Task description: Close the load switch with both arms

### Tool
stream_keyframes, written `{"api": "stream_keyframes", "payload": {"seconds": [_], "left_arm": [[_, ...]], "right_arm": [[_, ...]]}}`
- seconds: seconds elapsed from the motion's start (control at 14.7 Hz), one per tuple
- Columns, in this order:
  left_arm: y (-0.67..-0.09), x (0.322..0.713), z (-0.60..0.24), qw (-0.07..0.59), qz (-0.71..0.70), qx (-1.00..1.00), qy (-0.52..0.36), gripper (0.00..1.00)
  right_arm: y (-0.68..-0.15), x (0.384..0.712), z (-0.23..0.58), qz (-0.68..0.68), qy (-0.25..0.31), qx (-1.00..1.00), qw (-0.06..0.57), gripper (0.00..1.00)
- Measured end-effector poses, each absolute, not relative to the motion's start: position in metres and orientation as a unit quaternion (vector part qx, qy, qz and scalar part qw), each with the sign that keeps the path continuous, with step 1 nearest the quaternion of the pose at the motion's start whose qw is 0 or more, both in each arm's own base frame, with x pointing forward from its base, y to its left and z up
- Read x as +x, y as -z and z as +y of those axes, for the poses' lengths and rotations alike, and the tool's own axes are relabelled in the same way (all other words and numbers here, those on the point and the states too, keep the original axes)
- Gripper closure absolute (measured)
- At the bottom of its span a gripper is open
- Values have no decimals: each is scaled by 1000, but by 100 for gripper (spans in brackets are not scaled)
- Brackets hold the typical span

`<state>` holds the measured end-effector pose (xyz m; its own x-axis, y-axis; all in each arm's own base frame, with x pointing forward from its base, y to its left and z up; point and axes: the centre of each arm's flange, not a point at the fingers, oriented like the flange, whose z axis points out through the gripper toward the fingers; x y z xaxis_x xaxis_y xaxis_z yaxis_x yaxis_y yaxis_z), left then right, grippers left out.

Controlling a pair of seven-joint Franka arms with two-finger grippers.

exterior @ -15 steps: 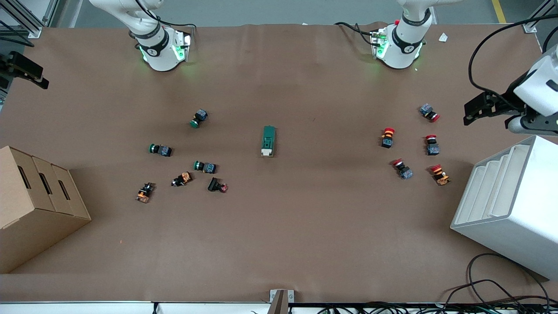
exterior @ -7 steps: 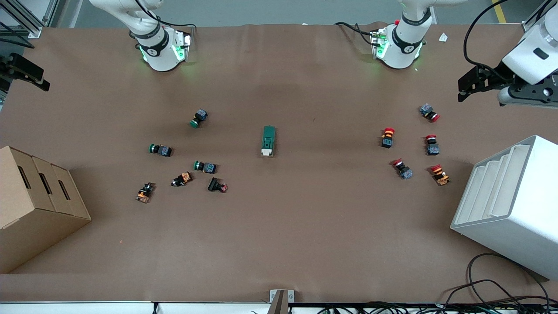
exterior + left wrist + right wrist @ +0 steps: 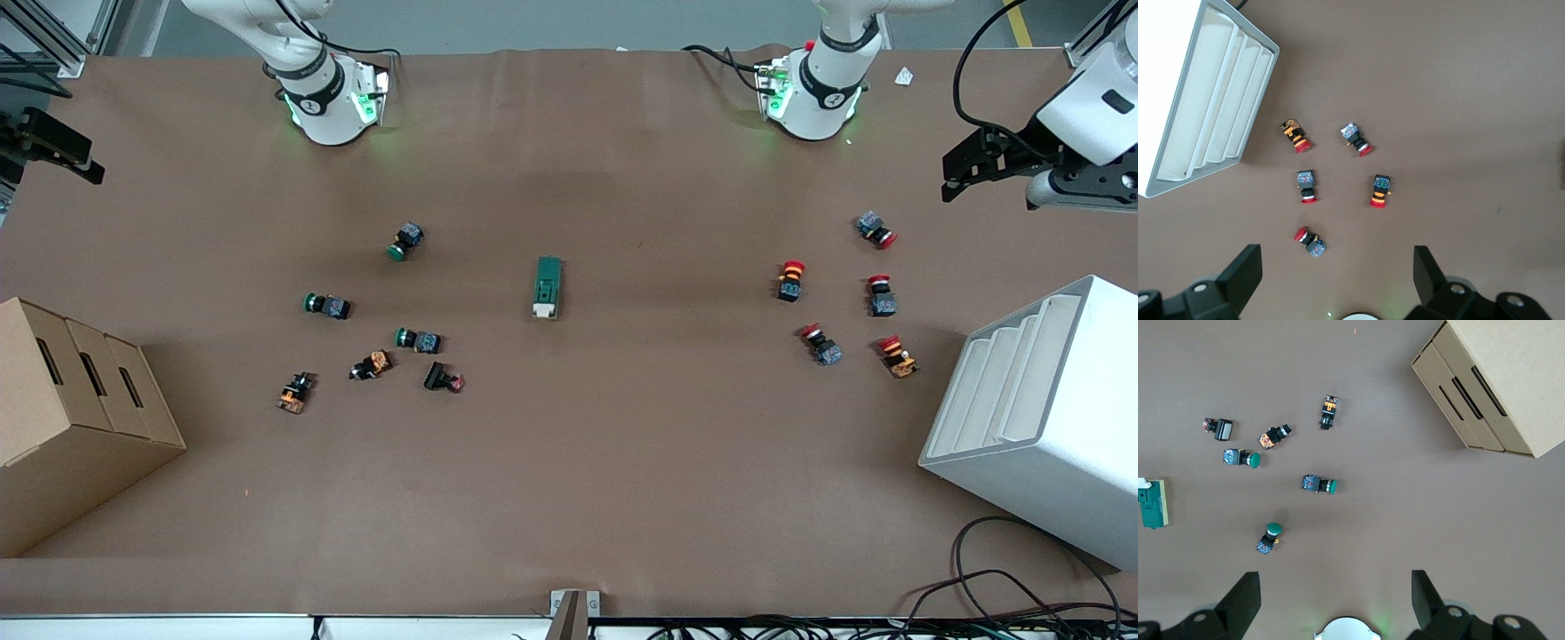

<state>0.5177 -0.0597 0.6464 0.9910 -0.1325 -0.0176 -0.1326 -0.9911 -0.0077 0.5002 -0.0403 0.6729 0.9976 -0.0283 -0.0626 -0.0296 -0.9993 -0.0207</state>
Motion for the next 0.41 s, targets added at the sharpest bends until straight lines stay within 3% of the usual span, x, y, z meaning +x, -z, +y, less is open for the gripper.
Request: {"api": "stream_keyframes", "payload": {"seconds": [0.41], "left_arm": [[-650,521,-61,4,67,-998,-4,0]], "right_arm": [[-673,500,-38,15,-32,-999,23,0]]}}
